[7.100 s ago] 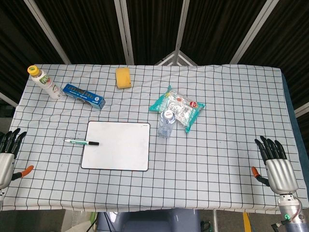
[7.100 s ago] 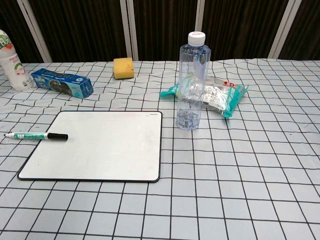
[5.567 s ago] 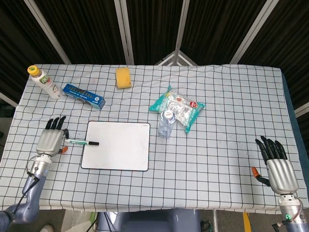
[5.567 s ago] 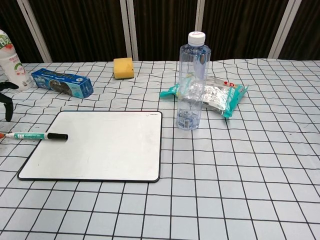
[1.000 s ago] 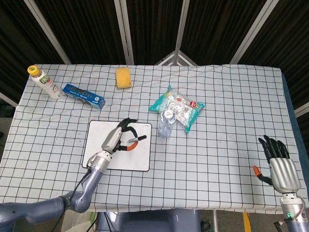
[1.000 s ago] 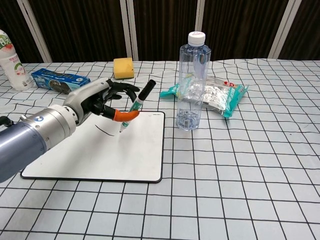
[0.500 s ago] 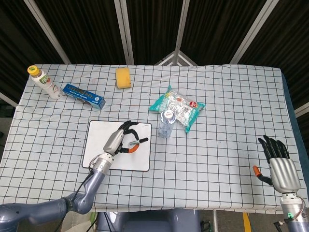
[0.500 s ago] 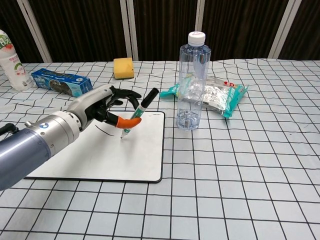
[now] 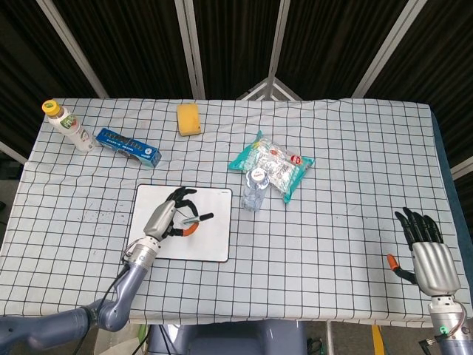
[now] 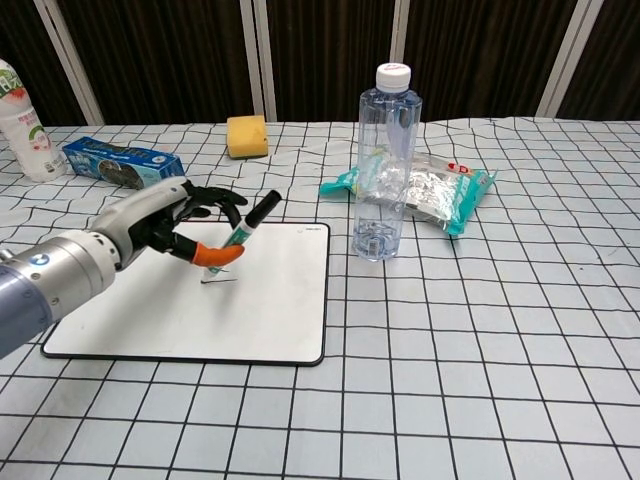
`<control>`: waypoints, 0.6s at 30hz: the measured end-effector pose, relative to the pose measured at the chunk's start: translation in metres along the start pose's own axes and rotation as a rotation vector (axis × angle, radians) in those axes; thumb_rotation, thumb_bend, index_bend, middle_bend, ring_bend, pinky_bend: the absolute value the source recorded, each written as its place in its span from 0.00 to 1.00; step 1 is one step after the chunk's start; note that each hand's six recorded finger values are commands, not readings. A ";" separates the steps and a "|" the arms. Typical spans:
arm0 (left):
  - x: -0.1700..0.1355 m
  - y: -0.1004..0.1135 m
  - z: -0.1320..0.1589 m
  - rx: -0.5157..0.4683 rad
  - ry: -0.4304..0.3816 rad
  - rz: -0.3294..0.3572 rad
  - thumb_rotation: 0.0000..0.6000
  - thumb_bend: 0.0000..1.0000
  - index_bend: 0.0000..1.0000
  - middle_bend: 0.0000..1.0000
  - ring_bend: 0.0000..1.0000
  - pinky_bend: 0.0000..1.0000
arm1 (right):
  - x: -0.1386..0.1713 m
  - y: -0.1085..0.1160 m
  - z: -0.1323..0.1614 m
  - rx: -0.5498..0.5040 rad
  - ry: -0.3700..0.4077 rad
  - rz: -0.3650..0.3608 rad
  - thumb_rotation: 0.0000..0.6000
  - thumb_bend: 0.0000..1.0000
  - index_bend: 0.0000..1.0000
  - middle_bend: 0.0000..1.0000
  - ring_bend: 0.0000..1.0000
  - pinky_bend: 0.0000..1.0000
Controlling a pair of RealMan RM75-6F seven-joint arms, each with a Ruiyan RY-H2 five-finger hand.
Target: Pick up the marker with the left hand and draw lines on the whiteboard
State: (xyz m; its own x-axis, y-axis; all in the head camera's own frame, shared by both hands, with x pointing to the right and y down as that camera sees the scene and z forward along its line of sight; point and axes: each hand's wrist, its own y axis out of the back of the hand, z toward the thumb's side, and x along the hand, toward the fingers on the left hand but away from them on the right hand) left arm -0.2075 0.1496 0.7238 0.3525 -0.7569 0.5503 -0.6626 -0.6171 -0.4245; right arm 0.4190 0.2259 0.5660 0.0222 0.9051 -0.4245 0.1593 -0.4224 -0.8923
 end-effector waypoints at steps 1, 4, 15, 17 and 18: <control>-0.004 0.003 -0.004 0.003 0.008 0.000 1.00 0.55 0.68 0.13 0.00 0.03 | 0.000 0.000 0.000 0.000 0.000 0.000 1.00 0.35 0.00 0.00 0.00 0.00; -0.013 0.009 -0.012 0.009 0.028 0.000 1.00 0.55 0.68 0.13 0.00 0.03 | 0.000 -0.001 0.001 0.002 -0.001 0.000 1.00 0.35 0.00 0.00 0.00 0.00; -0.046 0.042 -0.022 -0.057 0.053 0.045 1.00 0.55 0.68 0.14 0.00 0.03 | 0.000 0.000 0.003 0.020 0.018 -0.016 1.00 0.35 0.00 0.00 0.00 0.00; -0.049 0.054 -0.011 -0.073 0.010 0.080 1.00 0.55 0.68 0.14 0.00 0.03 | 0.000 0.000 0.003 0.019 0.017 -0.017 1.00 0.35 0.00 0.00 0.00 0.00; -0.050 0.060 -0.006 -0.075 -0.013 0.096 1.00 0.55 0.68 0.14 0.00 0.03 | 0.000 0.000 0.003 0.020 0.018 -0.020 1.00 0.35 0.00 0.00 0.00 0.00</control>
State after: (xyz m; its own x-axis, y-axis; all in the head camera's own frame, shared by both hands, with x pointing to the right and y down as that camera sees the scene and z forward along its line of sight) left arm -0.2692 0.1516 0.6747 0.2932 -0.8149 0.4999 -0.7412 -0.5240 -0.4196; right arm 0.4158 0.2256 0.5657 0.0375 0.9139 -0.4041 0.1403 -0.4052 -0.9034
